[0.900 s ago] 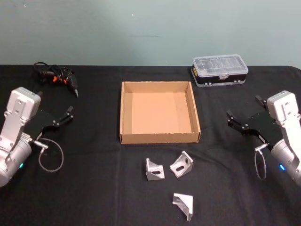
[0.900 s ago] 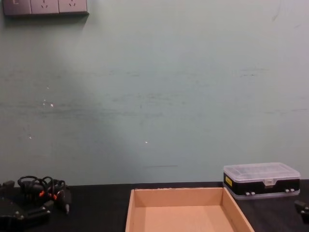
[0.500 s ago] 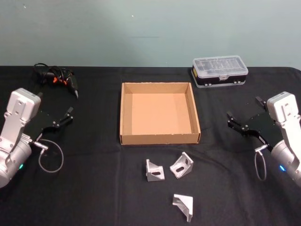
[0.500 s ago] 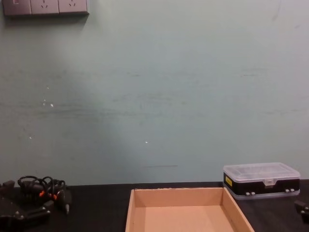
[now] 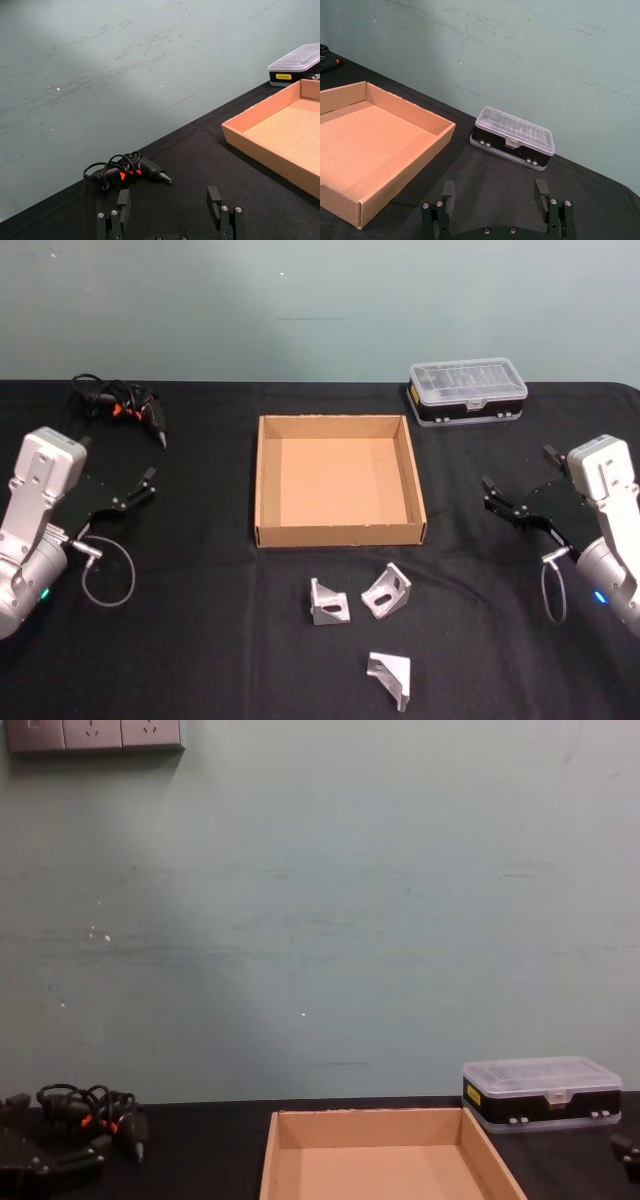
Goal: Use one hand to pick up the angle iron from the table and place it into the box.
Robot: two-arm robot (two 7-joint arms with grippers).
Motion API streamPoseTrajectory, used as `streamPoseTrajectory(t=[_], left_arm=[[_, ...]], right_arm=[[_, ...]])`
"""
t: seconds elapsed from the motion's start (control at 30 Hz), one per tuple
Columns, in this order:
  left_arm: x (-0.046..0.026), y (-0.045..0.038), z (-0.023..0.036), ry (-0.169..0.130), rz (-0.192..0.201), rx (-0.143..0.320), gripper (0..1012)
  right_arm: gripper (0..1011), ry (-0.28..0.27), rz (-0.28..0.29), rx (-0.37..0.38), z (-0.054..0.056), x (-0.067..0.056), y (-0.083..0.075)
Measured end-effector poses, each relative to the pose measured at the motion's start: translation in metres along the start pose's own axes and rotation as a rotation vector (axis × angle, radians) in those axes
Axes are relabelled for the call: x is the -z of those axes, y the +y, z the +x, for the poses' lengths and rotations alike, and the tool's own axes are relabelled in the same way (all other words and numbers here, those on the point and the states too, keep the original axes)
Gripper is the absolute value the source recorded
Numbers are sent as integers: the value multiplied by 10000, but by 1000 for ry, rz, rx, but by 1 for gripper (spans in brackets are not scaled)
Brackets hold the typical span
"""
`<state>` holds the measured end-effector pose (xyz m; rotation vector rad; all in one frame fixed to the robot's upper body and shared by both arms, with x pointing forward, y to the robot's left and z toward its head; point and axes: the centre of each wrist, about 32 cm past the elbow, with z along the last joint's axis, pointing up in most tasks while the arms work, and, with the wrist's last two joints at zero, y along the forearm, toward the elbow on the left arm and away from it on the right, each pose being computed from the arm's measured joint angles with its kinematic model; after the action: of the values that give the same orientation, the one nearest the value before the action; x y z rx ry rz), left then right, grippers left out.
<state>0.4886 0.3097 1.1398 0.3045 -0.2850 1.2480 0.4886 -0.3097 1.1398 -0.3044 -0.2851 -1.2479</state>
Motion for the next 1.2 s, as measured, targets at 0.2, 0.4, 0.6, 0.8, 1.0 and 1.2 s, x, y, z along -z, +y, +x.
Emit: streamPoseTrajectory(t=[0.2,0.4,0.6,0.8,1.0,1.2], left_arm=[[0,0,0,0,0,0,1000],[0,0,0,0,0,0,1000],[0,0,0,0,0,0,1000],[0,0,0,0,0,0,1000],[0,0,0,0,0,0,1000],[0,0,0,0,0,0,1000]], right_arm=[[1003,0,0,0,0,0,0],[1003,0,0,0,0,0,0],[1003,0,0,0,0,0,0],[1003,0,0,0,0,0,0],[1003,1,0,1,2,-2,2],[1003,40,5,-7,30,-38,-17]])
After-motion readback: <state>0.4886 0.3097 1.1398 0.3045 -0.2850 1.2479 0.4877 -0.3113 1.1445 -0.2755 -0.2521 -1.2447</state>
